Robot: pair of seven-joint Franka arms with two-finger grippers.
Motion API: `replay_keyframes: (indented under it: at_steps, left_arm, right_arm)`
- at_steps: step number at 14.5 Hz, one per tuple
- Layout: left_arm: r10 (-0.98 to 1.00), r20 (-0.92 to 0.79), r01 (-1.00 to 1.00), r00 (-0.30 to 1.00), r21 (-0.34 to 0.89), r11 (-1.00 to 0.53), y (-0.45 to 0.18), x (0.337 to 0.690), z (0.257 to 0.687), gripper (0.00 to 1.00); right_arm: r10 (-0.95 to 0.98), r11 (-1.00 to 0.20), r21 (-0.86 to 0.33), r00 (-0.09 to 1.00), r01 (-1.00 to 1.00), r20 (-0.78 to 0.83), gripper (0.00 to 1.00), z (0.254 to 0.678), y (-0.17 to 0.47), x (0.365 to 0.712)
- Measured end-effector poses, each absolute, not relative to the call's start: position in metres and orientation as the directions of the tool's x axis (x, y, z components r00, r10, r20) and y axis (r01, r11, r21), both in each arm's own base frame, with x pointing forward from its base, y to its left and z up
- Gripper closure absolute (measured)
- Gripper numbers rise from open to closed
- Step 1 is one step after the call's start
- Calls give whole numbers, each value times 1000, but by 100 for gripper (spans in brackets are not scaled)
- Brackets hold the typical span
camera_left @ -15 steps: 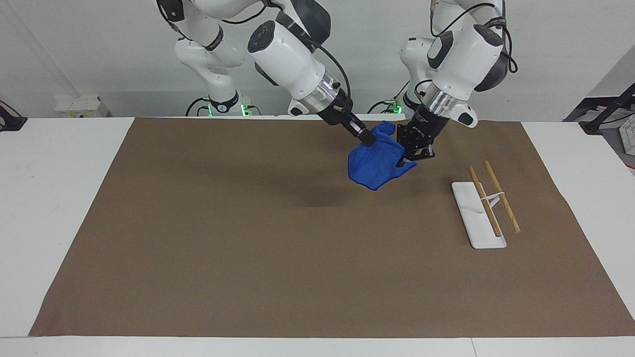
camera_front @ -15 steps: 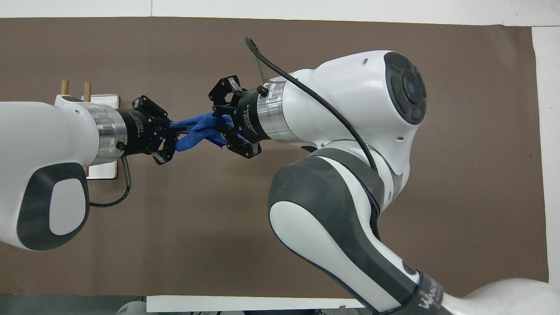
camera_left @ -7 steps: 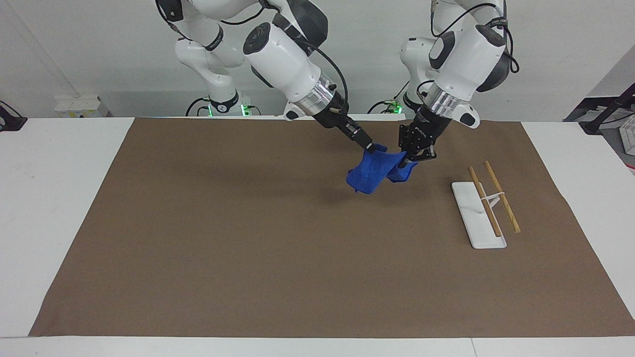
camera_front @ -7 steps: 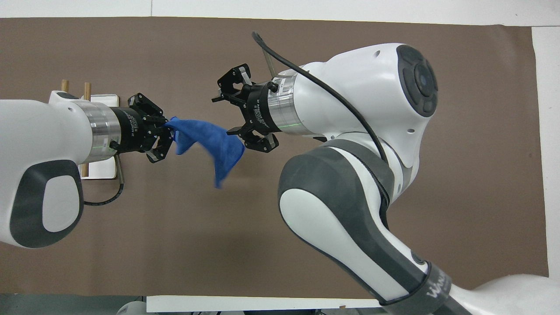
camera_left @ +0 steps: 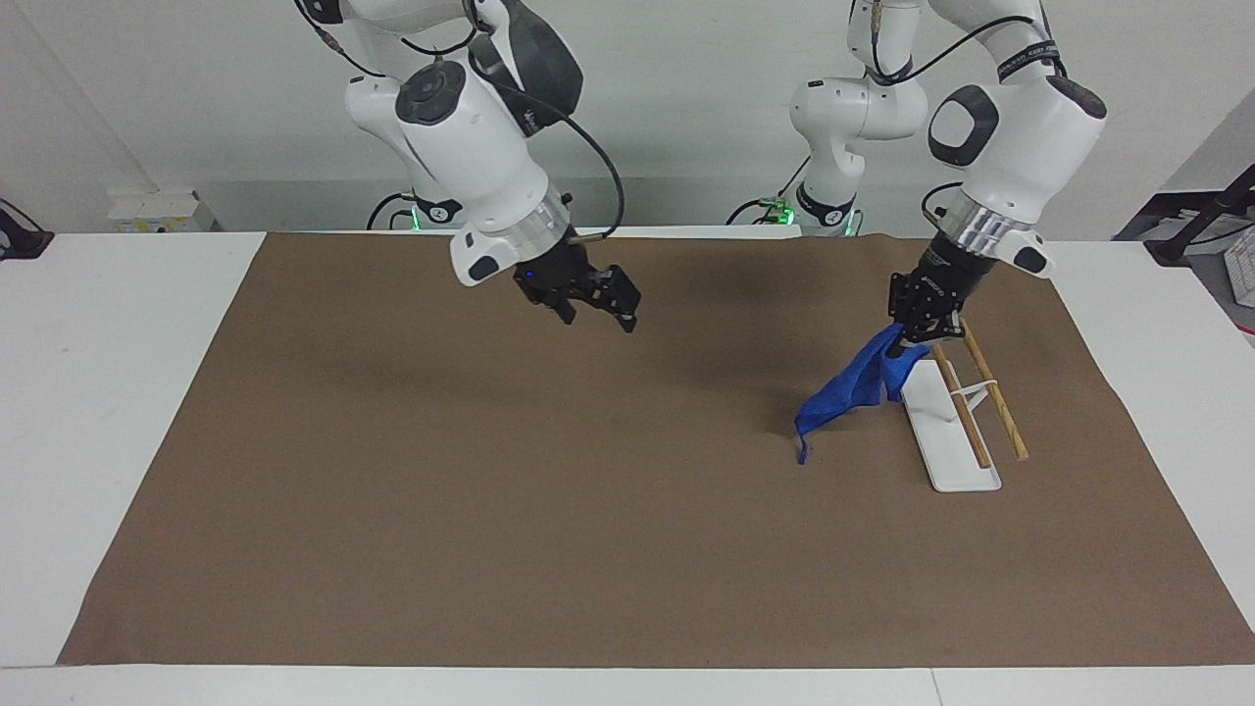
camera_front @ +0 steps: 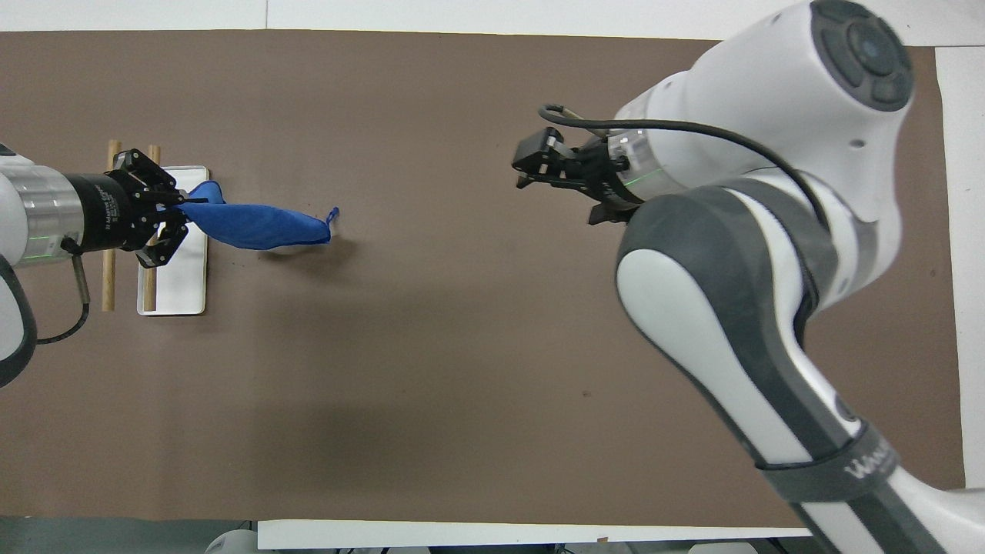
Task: Right arm passes towel to left arm to hang
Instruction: 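Drape the towel over the wooden rack with the left gripper while the right gripper retracts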
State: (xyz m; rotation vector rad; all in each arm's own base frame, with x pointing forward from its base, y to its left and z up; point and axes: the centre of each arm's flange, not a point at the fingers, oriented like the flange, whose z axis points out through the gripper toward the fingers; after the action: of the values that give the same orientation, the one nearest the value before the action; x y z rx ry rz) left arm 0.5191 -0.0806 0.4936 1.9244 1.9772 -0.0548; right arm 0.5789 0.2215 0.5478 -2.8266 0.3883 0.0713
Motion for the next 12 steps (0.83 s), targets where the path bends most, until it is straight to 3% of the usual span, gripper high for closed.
replay_keyframes:
  at_steps: [4,9,12]
  left_arm:
    - [965,-245,961,91,274,-21,-28,522,486,98]
    - [947,-141,898,288,383,-216,9,541,508,98]
    - [912,-68,844,405,411,-344,29,549,511,98]
  right_arm:
    - [-183,-977,-105,983,-184,-19,0,559,104,590]
    - [-86,-994,-67,996,-85,11,0,590,-16,577]
    - [-9,-1000,-4,1000,-9,26,0,597,-44,572]
